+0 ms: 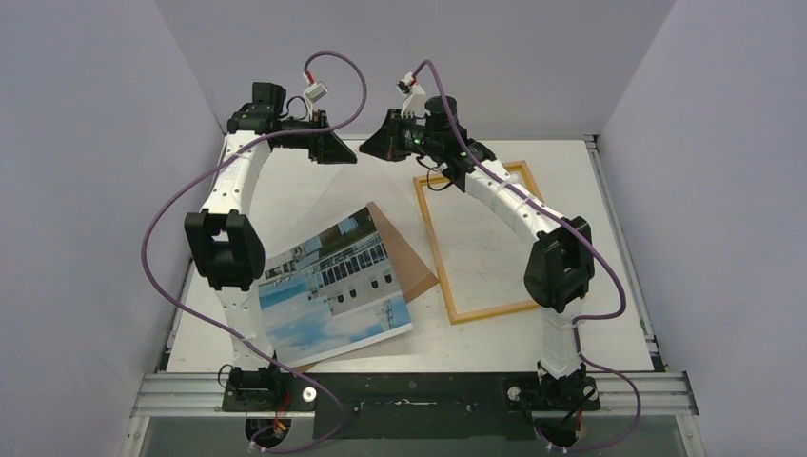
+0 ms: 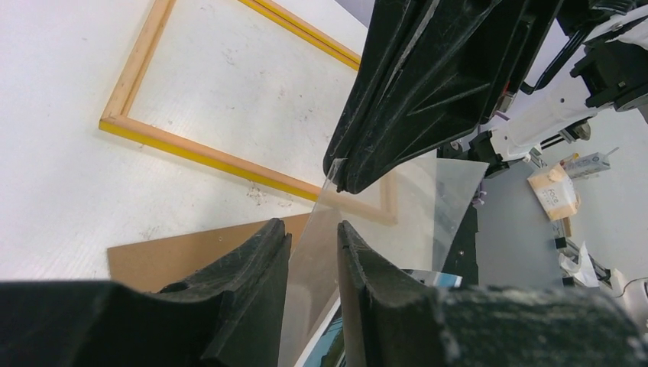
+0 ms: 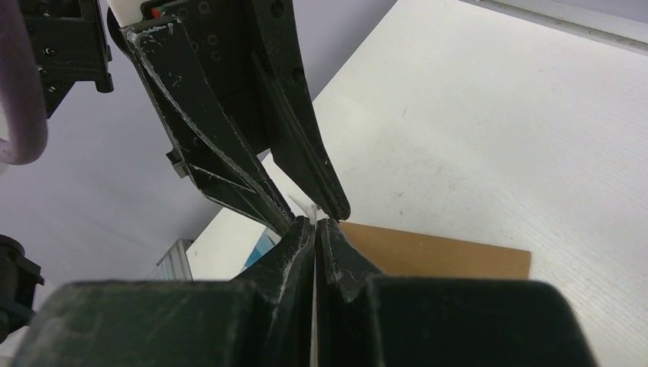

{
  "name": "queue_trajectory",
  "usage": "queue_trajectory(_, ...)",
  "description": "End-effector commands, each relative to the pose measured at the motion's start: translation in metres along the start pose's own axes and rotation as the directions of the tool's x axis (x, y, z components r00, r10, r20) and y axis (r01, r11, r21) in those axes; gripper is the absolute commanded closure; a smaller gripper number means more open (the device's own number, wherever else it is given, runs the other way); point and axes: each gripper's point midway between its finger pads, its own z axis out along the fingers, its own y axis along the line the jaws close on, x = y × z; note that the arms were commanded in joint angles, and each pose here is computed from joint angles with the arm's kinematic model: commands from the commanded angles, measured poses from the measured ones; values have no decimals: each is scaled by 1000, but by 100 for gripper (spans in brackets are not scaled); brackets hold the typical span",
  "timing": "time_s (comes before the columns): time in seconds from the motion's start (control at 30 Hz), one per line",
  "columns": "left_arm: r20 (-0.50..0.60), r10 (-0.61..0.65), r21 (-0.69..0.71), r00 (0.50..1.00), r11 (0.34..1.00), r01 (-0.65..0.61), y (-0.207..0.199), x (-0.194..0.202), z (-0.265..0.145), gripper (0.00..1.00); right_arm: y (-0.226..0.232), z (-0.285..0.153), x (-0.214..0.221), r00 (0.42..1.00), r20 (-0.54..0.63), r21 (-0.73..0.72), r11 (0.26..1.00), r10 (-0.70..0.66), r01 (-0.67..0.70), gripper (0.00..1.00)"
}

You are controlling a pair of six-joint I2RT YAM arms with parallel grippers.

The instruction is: Put the photo into the frame

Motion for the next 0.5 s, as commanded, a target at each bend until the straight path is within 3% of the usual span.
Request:
queue_trajectory(0.0,-21,33,81,999,996,-31,-36,-5,10,73,52,-25,-60,979,186,-96,990,-88,107,100)
queue_trajectory(0.3,-64,52,85,997,995,-46,-41,-2,13,58,59,-33,-65,976,201,-118,986,-90,115,100)
queue_trajectory(0.4,-61,60,86,996,995,-55,-42,-4,12,59,58,-34,-65,976,200,-116,987,-89,114,100)
queue_trajectory(0.47,-61,63,88,996,994,-57,-43,-4,13,66,57,-35,-66,975,203,-113,987,-90,114,100)
